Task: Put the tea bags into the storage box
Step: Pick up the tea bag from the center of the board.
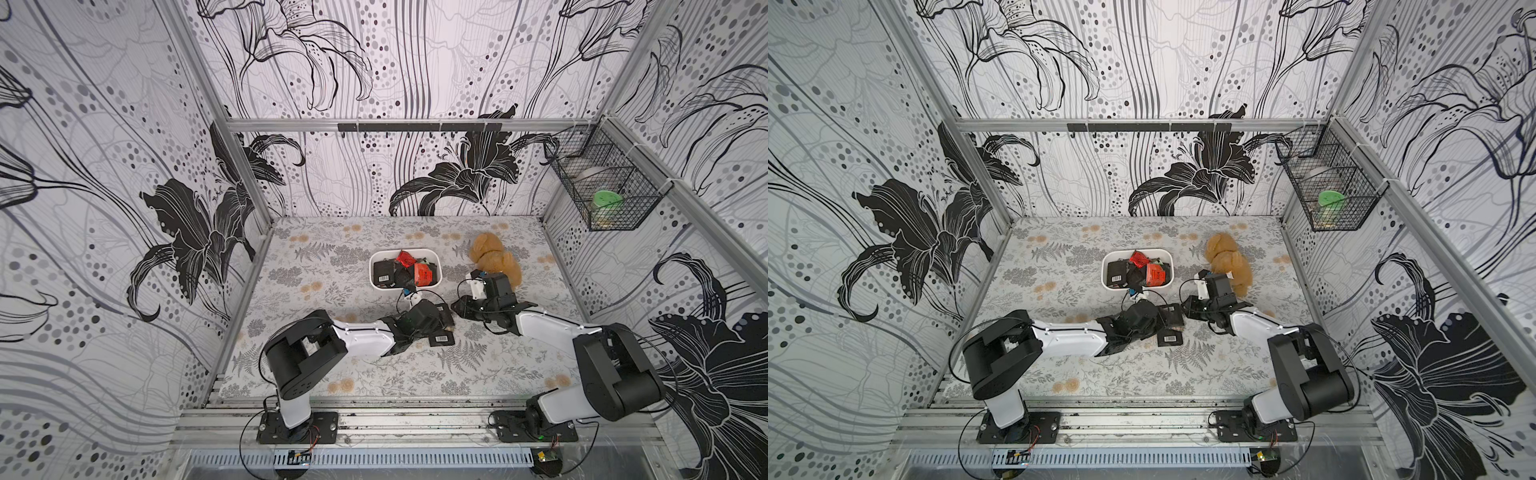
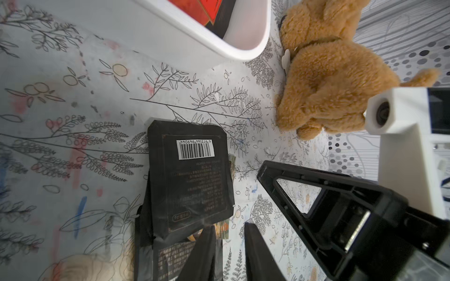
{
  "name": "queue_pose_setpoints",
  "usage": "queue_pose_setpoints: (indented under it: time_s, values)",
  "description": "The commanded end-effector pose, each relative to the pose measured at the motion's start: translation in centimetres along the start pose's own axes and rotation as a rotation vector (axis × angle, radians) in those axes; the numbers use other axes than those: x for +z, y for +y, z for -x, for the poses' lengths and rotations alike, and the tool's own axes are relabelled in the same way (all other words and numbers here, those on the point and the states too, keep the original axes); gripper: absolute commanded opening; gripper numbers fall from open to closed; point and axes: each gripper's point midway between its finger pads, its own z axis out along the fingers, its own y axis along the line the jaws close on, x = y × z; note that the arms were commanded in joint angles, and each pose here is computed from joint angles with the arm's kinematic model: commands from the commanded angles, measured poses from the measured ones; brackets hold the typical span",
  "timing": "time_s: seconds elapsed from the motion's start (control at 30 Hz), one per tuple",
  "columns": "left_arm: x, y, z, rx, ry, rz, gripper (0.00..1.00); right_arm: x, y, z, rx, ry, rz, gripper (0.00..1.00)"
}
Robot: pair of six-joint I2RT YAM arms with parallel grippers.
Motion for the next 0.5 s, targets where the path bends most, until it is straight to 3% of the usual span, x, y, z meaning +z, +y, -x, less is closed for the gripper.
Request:
queue_pose_setpoints:
  time_s: [0.0,0.47]
  values:
    - [1.3,-0.5,-0.2,-0.011,0.004,0.019,0.21,0.5,0.5,0.4,-0.038,0.003,0.033,0.23]
    - [3.3,2.9,-0.5,-0.004,-0.012,0.176,0.17,1.8,-0.9,-1.0,-0.027,0.055,-0.002,0.24]
